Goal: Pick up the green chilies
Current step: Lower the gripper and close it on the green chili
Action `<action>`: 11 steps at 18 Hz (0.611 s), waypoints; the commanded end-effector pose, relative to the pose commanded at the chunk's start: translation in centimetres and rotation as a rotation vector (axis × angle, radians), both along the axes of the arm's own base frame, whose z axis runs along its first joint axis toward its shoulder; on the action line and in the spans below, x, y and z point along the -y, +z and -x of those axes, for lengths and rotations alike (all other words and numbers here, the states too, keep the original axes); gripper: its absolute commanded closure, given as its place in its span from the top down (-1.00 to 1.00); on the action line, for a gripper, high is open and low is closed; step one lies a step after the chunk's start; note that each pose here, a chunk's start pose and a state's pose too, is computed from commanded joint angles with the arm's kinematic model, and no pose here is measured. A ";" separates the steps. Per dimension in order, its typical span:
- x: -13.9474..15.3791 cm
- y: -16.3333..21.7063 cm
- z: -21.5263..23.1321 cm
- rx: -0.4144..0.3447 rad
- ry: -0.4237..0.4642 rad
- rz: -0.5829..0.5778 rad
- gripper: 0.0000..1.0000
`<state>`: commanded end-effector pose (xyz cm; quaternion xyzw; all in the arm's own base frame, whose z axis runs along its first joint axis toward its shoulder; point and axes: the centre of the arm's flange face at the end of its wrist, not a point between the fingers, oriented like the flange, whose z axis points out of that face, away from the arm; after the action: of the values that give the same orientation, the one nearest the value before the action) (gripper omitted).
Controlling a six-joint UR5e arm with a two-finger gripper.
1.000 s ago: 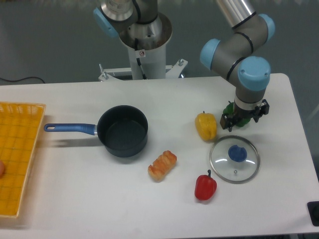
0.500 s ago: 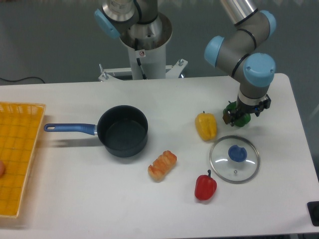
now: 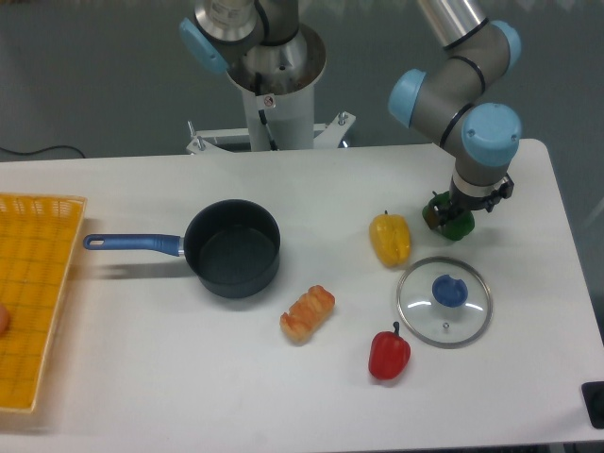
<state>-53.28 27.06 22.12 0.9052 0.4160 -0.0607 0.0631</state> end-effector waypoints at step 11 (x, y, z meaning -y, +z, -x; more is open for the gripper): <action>-1.0 -1.0 -1.3 0.012 0.037 0.000 1.00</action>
<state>-52.01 28.02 21.15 0.8975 0.4325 -0.0543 0.0667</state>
